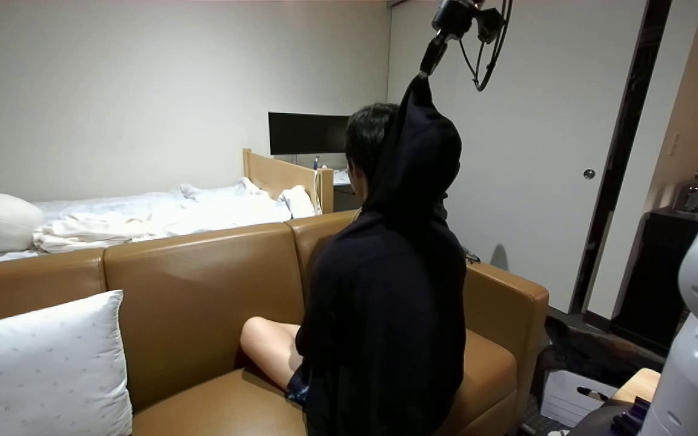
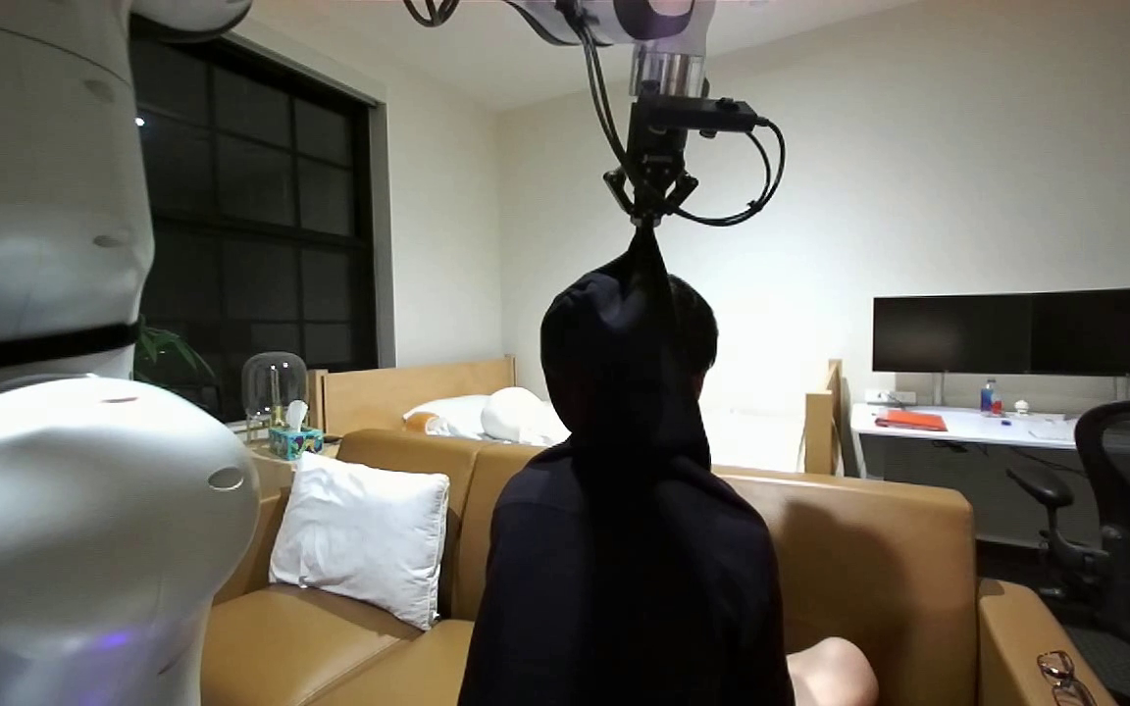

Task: Put the hood over his head

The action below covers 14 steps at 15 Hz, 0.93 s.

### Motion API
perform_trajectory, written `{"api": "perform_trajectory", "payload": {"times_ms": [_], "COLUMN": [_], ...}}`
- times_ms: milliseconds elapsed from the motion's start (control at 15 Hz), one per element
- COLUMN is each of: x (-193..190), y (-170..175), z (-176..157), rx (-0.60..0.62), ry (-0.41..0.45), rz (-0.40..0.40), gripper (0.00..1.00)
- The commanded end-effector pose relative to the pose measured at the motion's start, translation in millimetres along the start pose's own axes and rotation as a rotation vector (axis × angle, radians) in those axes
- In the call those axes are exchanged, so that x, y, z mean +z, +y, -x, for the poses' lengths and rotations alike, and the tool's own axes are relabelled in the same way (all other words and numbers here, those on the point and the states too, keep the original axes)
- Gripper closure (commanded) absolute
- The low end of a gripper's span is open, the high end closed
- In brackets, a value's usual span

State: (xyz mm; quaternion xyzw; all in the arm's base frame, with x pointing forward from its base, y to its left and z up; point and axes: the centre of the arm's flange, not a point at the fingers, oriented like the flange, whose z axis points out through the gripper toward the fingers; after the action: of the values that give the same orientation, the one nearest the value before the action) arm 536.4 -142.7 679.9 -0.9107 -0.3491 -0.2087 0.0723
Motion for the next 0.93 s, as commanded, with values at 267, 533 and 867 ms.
{"api": "perform_trajectory", "payload": {"times_ms": [267,533,867], "x": [1,-3,-18], "y": [0,8,33], "z": [-1,-17,-41], "rx": [-0.001,-0.003,0.014], "ry": [-0.003,0.000,0.014], "rz": [-0.002,0.001,0.025], "gripper": [0.99,0.99,0.99]}}
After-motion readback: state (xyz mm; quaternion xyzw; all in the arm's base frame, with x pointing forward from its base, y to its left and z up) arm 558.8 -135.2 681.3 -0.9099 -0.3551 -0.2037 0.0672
